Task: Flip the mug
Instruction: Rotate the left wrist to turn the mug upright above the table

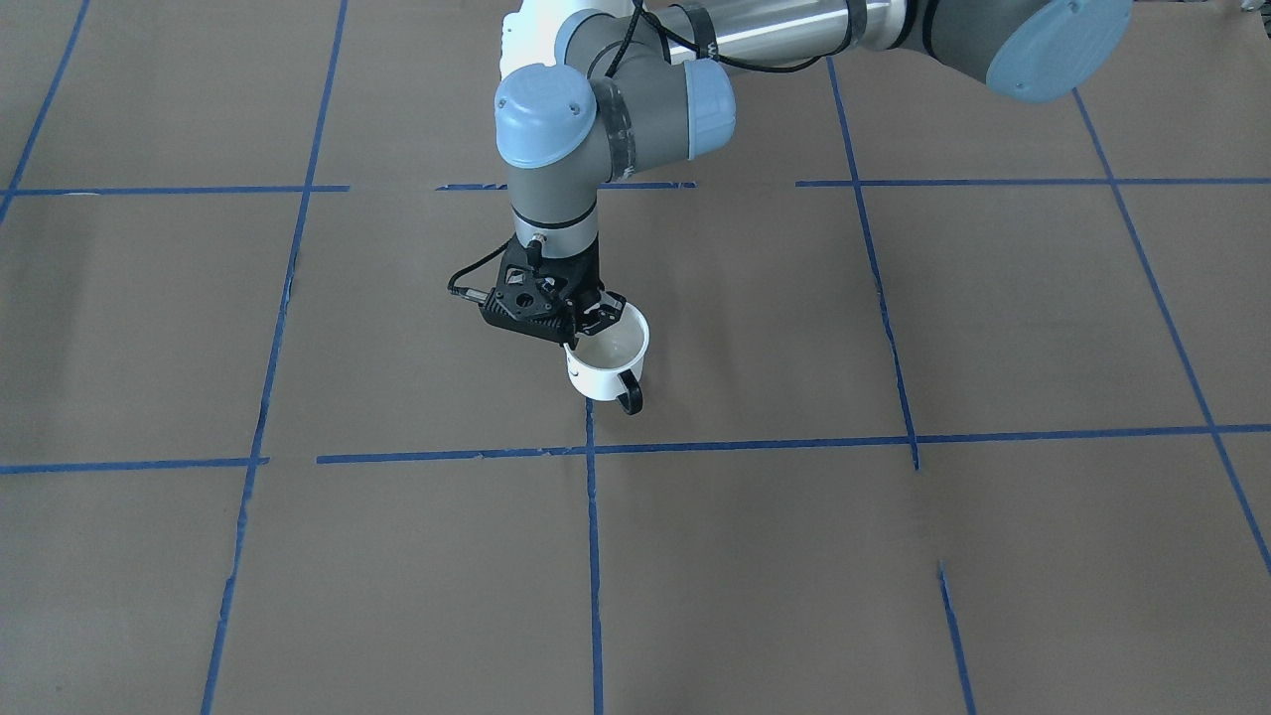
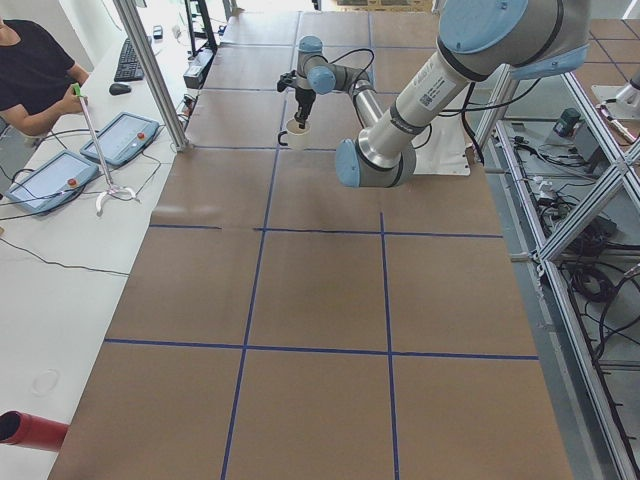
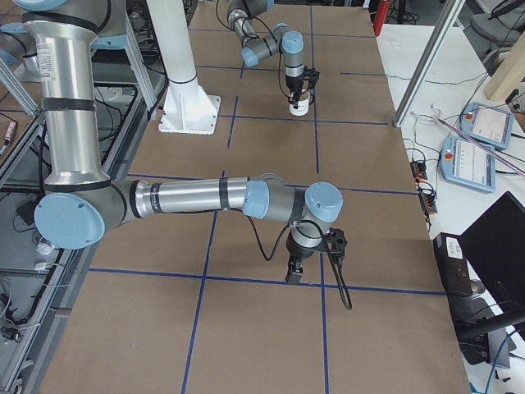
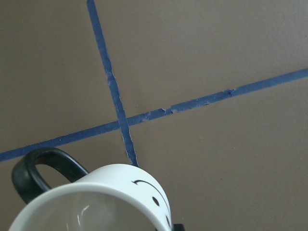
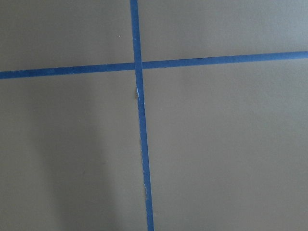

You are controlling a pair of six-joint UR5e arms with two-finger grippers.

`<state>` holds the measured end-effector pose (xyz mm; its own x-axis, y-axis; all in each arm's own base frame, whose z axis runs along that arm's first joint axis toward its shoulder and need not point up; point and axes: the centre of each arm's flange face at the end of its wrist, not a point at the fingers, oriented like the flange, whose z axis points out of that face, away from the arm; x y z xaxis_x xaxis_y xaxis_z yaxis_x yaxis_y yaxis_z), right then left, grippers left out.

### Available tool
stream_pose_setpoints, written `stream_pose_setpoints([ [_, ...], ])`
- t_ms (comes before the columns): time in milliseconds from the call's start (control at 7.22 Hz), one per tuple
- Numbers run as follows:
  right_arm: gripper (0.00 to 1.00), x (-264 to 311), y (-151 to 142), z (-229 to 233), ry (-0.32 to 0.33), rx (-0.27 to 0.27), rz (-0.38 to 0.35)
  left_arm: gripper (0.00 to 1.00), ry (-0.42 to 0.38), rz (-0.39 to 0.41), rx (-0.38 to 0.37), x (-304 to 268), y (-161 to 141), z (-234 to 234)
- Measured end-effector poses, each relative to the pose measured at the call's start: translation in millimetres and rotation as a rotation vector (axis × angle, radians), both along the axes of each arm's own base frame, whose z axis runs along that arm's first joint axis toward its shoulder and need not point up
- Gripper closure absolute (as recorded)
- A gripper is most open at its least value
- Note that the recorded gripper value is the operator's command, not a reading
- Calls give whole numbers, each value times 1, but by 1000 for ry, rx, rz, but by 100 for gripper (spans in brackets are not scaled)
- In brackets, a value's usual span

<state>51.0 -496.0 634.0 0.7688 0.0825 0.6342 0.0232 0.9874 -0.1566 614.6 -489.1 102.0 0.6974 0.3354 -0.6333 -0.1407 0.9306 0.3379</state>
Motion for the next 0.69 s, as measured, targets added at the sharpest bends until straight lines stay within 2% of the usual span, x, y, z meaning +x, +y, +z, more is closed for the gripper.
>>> stream_pose_setpoints([
  [415,0,0,0,0,0,0,0,100,-16,75,43,9,12,4],
  [692,0,0,0,0,0,0,0,100,-18,117,48,25,33,5],
])
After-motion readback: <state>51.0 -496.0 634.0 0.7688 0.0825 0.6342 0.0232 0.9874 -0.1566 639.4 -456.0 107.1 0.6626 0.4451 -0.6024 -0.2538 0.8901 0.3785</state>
